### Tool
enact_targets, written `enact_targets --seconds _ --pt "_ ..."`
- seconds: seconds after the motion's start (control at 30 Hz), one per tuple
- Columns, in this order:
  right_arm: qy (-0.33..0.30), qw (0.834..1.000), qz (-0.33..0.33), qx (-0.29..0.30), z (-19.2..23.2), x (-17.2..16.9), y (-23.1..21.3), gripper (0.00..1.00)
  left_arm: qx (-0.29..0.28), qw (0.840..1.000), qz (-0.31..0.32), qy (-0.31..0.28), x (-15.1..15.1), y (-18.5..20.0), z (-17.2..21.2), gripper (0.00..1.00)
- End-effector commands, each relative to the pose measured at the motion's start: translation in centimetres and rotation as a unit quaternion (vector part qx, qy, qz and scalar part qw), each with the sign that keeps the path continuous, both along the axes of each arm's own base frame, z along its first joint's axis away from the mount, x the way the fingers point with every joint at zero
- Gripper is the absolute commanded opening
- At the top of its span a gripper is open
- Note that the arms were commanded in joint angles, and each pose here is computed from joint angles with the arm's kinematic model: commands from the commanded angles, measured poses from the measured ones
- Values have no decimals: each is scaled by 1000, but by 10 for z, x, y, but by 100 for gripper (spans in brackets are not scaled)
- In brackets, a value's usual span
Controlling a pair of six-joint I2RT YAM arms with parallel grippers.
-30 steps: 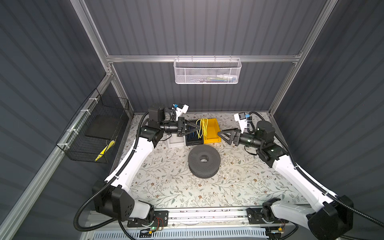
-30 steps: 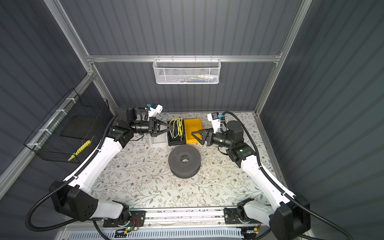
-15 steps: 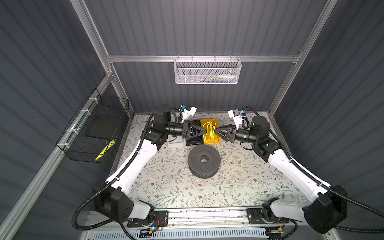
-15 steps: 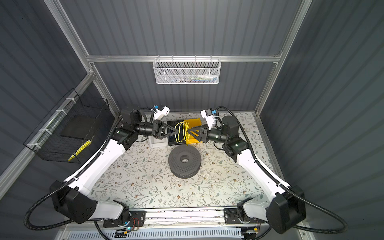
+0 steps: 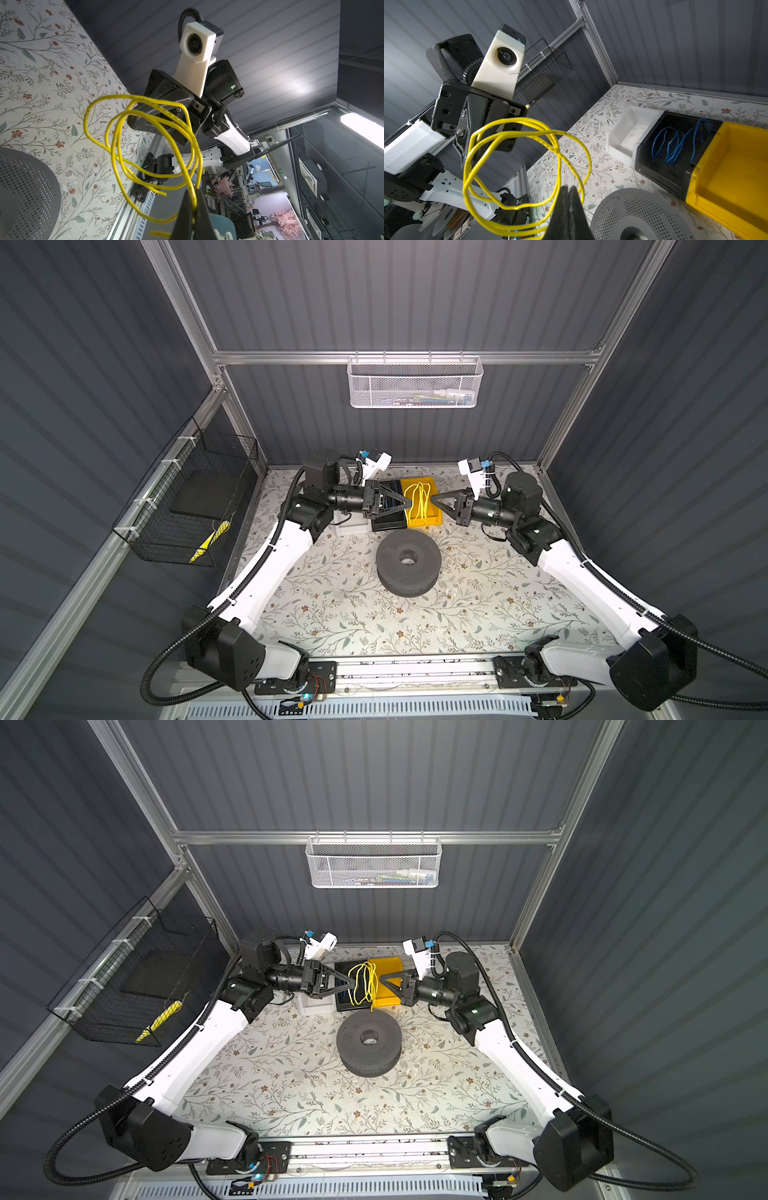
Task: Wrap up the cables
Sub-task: 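Grasp the hanging yellow cable loop with the right gripper beside the left gripper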
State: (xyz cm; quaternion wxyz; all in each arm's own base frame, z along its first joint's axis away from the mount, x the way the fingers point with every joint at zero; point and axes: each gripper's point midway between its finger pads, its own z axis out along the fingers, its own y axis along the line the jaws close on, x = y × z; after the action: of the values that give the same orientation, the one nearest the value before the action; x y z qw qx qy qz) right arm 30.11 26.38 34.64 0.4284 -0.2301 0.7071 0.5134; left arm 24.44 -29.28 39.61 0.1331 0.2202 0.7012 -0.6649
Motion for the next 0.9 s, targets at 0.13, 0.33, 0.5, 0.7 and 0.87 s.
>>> enact_targets --seconds 0.13,0.33,0.5,0.7,0.87 --pt "-15 1000 21 2 3 -7 2 42 -7 1000 -12 -21 -14 4 10 0" --pt "5 999 38 4 -7 -1 10 30 -10 1000 -12 -27 -16 5 14 0" --pt "25 998 54 15 -14 5 18 22 -14 999 -20 -31 -19 5 16 0" --pt "20 998 53 23 -12 8 18 2 -14 999 -20 -32 -20 6 17 0" --pt "6 1000 7 -1 -12 10 7 0 -5 999 -7 -35 -18 7 14 0"
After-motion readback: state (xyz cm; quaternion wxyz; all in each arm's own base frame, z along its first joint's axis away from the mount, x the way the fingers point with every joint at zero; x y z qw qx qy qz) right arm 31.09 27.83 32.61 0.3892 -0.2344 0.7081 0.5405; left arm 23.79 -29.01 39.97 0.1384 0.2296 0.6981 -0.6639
